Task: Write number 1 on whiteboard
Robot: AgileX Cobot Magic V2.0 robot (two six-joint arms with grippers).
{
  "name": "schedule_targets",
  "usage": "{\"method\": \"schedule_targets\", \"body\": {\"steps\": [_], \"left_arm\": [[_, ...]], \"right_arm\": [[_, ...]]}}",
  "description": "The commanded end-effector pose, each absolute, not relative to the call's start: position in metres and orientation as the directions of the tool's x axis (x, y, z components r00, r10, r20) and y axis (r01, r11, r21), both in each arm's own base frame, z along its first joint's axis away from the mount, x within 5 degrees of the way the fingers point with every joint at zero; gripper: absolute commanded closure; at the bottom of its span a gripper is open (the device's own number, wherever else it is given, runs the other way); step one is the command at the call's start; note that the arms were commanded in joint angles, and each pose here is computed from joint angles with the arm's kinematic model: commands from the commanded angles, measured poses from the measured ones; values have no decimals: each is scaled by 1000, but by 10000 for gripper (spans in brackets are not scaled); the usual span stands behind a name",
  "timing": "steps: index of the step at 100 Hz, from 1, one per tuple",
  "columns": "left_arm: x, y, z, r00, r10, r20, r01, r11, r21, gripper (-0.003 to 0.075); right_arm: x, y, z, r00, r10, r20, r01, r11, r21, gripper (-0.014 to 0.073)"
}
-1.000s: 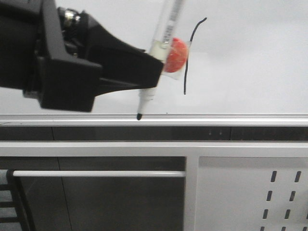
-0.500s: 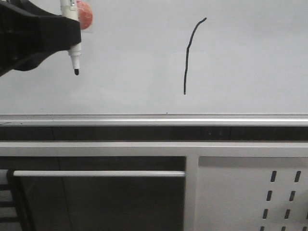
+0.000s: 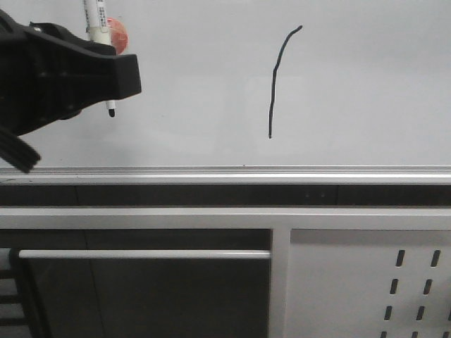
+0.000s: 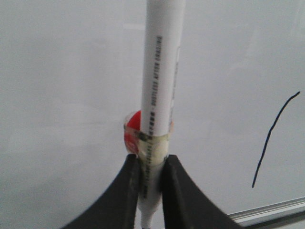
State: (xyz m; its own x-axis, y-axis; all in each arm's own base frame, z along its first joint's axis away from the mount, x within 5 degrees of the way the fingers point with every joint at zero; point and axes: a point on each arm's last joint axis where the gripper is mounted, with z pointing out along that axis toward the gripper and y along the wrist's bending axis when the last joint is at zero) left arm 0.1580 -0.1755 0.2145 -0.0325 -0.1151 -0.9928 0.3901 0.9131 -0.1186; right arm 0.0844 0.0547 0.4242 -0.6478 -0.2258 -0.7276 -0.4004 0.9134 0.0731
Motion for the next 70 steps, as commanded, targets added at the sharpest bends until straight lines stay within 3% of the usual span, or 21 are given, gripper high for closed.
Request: {"method": "schedule_targets", "body": {"steps": [1,22,38,70], "left_arm": [[159,-177,232,70,-191,-979,385,911,-150,738],[167,-178,233,53,-160,-986,412,903,-124,738],[176,-179,234,7,-198,-980,487,857,-170,738],[194,-166,229,-69,-210,-975,502,838,-216,738]], "right_arm": [[84,49,429,-634,-225,-740,-379,924,44,674],[84,49,429,-635,-225,-739,-378,925,43,674],[84,49,429,-634,-225,-740,-377,925,41,674],[85,48,430,-630,-227,-743,-372,928,31,674]]}}
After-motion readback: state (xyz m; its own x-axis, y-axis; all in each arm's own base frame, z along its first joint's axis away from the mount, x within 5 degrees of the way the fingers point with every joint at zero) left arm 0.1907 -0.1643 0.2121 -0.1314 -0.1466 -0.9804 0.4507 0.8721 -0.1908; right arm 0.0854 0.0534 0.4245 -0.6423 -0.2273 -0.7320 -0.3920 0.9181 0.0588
